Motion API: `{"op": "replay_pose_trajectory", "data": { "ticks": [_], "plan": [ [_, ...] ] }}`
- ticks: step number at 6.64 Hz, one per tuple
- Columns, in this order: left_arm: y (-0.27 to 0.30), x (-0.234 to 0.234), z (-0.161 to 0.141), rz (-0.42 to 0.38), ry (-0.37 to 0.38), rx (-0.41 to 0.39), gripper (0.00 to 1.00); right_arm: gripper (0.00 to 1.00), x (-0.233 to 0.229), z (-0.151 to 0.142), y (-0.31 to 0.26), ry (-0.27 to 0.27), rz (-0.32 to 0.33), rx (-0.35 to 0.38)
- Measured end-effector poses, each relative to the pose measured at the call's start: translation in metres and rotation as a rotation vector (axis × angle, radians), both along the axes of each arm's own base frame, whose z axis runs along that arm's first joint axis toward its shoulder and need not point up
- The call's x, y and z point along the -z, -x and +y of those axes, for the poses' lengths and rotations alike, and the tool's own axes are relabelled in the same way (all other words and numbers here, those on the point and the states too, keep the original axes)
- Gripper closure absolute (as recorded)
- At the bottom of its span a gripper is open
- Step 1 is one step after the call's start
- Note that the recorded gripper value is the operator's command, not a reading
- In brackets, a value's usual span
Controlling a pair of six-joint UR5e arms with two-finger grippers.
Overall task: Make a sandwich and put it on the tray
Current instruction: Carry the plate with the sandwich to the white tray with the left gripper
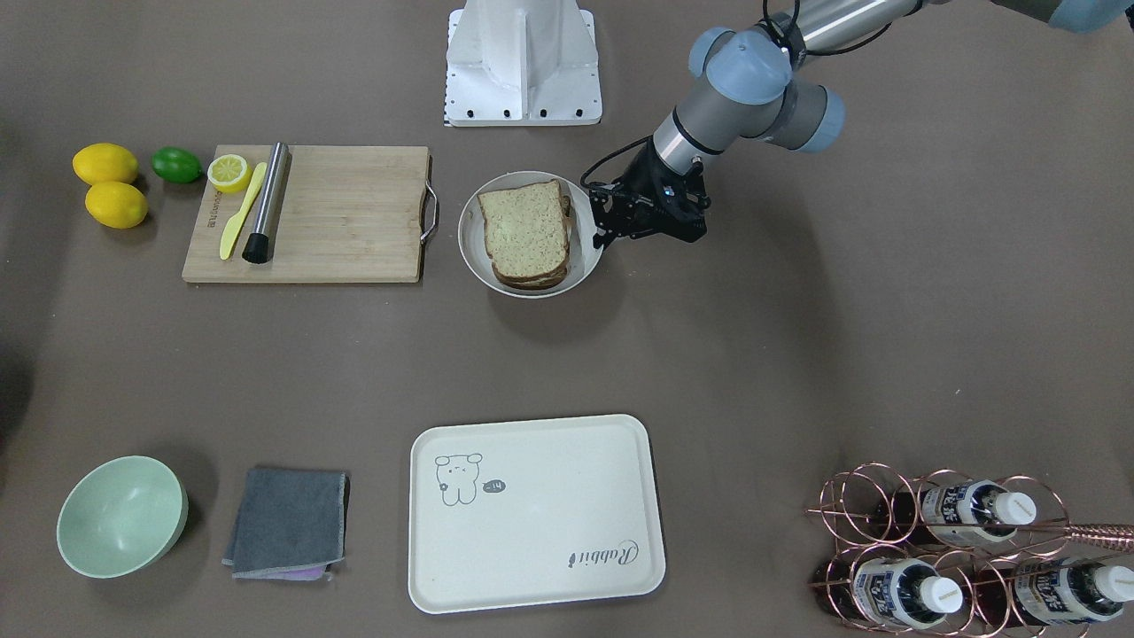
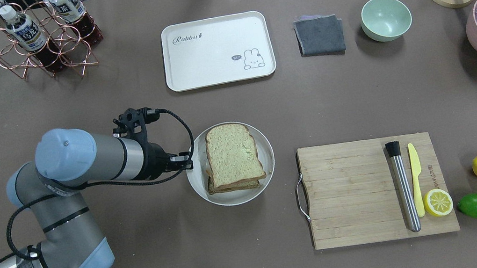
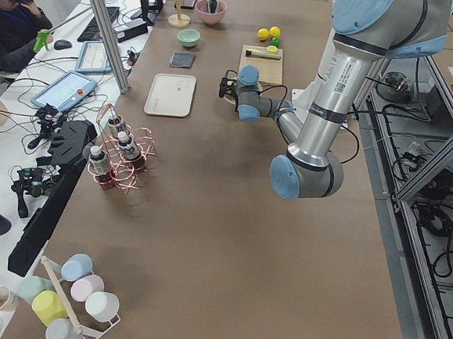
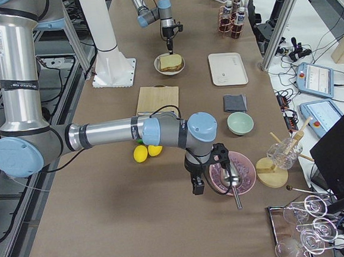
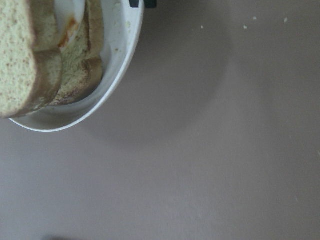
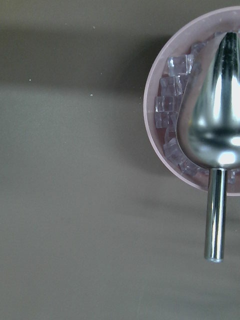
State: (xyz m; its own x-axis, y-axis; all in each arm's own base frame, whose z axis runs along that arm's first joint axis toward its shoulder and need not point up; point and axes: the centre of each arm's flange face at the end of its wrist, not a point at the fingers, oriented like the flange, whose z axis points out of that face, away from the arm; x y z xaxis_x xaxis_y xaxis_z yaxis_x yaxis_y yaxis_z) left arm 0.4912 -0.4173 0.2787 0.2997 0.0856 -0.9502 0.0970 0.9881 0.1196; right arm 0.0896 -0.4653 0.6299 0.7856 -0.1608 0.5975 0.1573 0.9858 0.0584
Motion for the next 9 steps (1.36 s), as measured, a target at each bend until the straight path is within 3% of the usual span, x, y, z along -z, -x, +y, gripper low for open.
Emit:
{"op": "replay_pose_trajectory", "data": {
  "ticks": [5,8,9],
  "plan": [
    [0.018,0.034,-0.208,-0.039,0.107,0.017,1.00,0.00,-0.008,0.010,-0.010,0.015,0.007,-0.021],
    [-0.007,0.049,-0.291,-0.111,0.100,0.048,1.00,0.00,-0.009,0.012,-0.019,0.016,0.008,-0.040],
    [-0.016,0.048,-0.306,-0.134,0.090,0.067,1.00,0.00,-0.009,0.012,-0.020,0.017,0.008,-0.042]
  ]
}}
